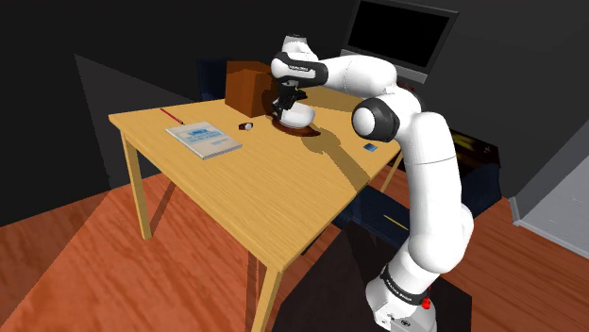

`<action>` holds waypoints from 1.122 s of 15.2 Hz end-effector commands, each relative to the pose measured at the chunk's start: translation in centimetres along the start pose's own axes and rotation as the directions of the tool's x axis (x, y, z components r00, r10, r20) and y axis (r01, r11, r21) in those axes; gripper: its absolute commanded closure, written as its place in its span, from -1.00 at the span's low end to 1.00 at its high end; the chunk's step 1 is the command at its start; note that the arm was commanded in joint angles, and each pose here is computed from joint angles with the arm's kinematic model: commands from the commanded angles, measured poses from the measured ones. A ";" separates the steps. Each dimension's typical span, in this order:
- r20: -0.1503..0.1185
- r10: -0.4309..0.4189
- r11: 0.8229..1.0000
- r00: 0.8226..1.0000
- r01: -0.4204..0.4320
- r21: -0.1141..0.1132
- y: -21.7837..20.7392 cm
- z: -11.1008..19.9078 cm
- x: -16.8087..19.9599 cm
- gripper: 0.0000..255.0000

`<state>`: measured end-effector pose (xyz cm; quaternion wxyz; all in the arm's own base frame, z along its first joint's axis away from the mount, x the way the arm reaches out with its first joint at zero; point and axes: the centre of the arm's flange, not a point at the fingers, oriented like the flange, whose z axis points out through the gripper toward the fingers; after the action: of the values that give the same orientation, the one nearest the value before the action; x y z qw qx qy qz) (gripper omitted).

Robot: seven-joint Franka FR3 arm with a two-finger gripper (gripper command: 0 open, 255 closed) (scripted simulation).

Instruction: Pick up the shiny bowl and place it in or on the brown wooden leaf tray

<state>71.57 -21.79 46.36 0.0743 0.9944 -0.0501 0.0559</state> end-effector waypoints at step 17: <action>-0.001 0.000 1.000 1.000 0.000 0.000 0.0 -5.1 0.0 -1.00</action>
<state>71.04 -21.02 51.32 0.0746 0.9944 -0.0501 0.0565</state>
